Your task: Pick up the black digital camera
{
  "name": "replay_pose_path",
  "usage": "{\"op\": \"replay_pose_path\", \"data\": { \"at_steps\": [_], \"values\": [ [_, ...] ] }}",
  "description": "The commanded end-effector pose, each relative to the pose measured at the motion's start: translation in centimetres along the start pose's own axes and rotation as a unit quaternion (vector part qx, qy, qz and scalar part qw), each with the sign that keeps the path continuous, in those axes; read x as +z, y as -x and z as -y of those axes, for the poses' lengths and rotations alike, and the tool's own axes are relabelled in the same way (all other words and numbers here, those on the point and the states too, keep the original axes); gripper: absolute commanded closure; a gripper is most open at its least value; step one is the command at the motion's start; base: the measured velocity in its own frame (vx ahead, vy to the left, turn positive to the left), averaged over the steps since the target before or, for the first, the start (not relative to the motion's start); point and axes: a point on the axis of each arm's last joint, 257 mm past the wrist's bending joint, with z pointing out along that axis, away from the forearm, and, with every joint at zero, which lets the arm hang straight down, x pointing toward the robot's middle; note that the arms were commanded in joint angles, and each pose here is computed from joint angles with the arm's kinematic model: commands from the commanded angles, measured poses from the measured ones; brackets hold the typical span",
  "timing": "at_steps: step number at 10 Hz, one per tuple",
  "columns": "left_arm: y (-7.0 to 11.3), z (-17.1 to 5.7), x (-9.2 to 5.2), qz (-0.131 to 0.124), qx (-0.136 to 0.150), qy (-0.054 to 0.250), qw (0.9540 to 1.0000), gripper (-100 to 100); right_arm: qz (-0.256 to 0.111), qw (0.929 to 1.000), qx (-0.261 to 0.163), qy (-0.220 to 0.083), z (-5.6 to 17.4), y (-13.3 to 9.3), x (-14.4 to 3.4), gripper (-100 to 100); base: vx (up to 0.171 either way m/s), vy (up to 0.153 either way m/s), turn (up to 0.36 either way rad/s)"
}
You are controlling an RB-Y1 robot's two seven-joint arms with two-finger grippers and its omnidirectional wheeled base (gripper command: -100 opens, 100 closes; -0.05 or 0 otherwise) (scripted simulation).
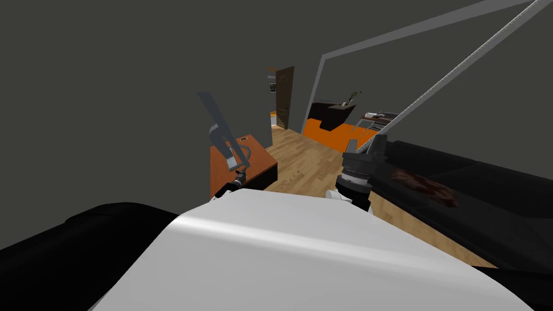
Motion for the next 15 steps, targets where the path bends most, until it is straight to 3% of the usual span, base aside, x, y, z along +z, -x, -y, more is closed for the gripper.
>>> {"op": "replay_pose_path", "data": {
  "at_steps": [1, 2, 4, 5, 6, 7, 9, 10, 13, 14, 15],
  "values": [
    [0.6, -4.4, -0.7, -0.007, 0.002, 0.057, 0.9984, -100, 0.0, 1.0, 0.0, 0.0, 0.0, 0.0, 0.0, 0, 0.027, 0.003, -0.292],
    [0.5, -4.8, -0.7, -0.008, 0.002, 0.063, 0.9979, -100, 0.0, 1.0, 0.0, 0.0, 0.0, 0.0, 0.0, 0, 0.025, 0.01, -0.11],
    [1.5, -10.0, -2.0, -0.016, 0.005, 0.132, 0.9911, -100, 0.0, 1.0, 0.0, 0.0, 0.0, 0.0, 0.0, 0, 0.035, 0.006, -0.228],
    [1.6, -10.5, -2.2, -0.015, 0.005, 0.139, 0.9902, -100, 0.0, 1.0, 0.0, 0.0, 0.0, 0.0, 0.0, 0, 0.031, 0.018, -0.101],
    [2.2, -13.1, -3.1, -0.018, 0.007, 0.175, 0.9844, -100, 0.0, 1.0, 0.0, 0.0, 0.0, 0.0, 0.0, 0, 0.03, 0.013, -0.171],
    [2.2, -13.1, -3.1, -0.018, 0.007, 0.175, 0.9844, -100, 0.0, 1.0, 0.0, 0.0, 0.0, 0.0, 0.0, 0, 0.026, 0.016, -0.086],
    [3.7, -17.9, -5.5, -0.021, 0.012, 0.242, 0.9699, -100, 0.0, 1.0, 0.0, 0.0, 0.0, 0.0, 0.0, 0, 0.043, 0.022, -0.245],
    [3.7, -17.9, -5.5, -0.021, 0.012, 0.242, 0.9699, -100, 0.0, 1.0, 0.0, 0.0, 0.0, 0.0, 0.0, 0, 0.04, 0.037, -0.084],
    [6.4, -23.7, -9.7, -0.021, 0.024, 0.33, 0.9435, -100, 0.0, 1.0, 0.0, 0.0, 0.0, 0.0, 0.0, 0, 0.057, 0.045, -0.232],
    [6.4, -23.7, -9.7, -0.021, 0.024, 0.33, 0.9435, -100, 0.0, 1.0, 0.0, 0.0, 0.0, 0.0, 0.0, 0, 0.051, 0.046, -0.1],
    [7.4, -25.3, -11.1, -0.02, 0.029, 0.355, 0.9341, -100, 0.0, 1.0, 0.0, 0.0, 0.0, 0.0, 0.0, 0, 0.047, 0.053, -0.14]
  ]
}}
